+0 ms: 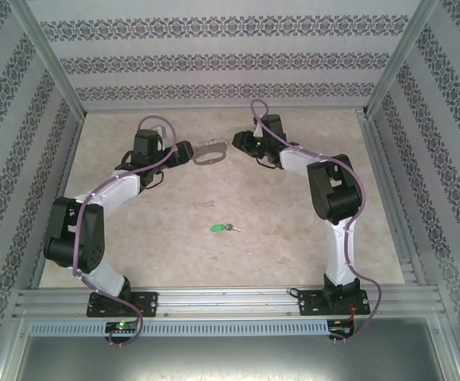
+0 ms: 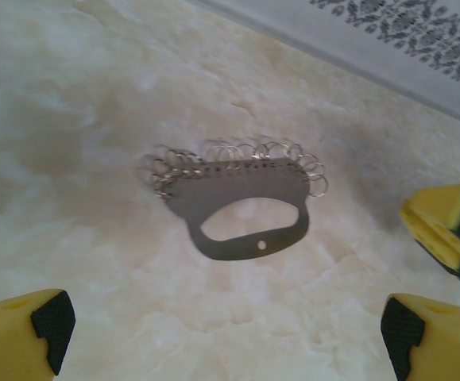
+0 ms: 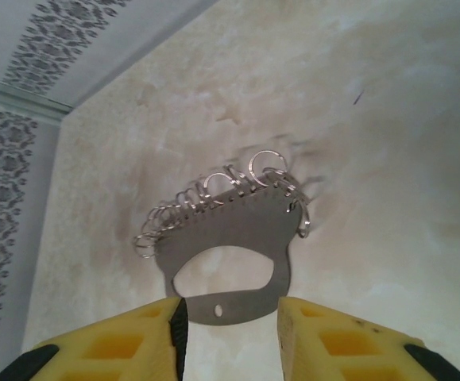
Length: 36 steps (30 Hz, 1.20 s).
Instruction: Put the keys on the keyring
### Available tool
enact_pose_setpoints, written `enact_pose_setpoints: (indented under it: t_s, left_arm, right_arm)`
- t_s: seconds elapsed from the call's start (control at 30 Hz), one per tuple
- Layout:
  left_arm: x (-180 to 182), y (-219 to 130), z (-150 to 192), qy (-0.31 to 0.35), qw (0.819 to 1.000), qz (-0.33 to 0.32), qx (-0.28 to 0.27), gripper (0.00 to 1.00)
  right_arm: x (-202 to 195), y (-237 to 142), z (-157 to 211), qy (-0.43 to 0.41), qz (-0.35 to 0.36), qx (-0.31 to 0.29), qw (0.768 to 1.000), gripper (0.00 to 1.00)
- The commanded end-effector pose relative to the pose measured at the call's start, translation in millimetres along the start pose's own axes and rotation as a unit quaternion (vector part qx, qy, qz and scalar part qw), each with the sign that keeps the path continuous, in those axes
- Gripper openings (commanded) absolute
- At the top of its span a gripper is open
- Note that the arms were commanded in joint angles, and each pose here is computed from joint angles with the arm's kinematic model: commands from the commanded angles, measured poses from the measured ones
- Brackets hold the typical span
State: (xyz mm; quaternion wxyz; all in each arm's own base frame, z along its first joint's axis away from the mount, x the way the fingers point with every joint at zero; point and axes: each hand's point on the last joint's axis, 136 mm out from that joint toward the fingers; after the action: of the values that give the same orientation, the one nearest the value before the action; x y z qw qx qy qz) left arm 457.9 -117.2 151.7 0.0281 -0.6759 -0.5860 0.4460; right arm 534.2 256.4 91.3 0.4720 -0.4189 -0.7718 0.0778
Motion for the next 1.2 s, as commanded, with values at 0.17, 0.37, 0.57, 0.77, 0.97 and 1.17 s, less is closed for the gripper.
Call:
enact_pose_setpoints:
  t_s: [0.17,0.37,0.57,0.77,0.97,1.17]
  left_arm:
    - [-24.5,2.1,-6.4,0.002,1.000,0.030,0.004,1.00]
    - [-28.5,2.0,-8.3,0.001,0.999,0.040,0.003,1.00]
    - [-31.3,2.8,-10.8,0.003,0.999,0.044,0.001,1.00]
    - [-31.9,4.3,-9.0,0.003,0.999,0.047,0.003,1.00]
    - [-32.9,4.3,-9.6,0.000,0.999,0.051,0.003,1.00]
    - [-36.4,1.5,-12.5,0.000,0.998,0.056,-0.001,1.00]
  right_arm:
    - [-20.0,23.7,8.7,-0.018,0.082,0.022,0.996,0.35]
    - [-17.9,38.5,10.0,-0.020,0.078,0.034,0.996,0.33]
    - [-13.7,50.5,15.3,-0.027,0.079,0.047,0.995,0.33]
    - [-15.6,57.9,21.1,-0.027,0.080,0.054,0.995,0.30]
    - [-18.8,60.8,20.9,-0.028,0.085,0.056,0.994,0.29]
    - [-23.5,56.4,19.4,-0.026,0.094,0.049,0.994,0.28]
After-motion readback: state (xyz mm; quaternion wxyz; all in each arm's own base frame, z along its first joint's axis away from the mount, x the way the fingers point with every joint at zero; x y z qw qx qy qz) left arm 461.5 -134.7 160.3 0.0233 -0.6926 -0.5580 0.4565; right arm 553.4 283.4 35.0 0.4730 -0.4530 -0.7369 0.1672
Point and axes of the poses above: each hand's point on the last joint's axis, 136 mm out from that joint toward the fingers, its own y axis out along the fingers, its own x axis along the line the jaws close on, z = x × y, and after that the axes turned 8 degrees about -y, right-handed
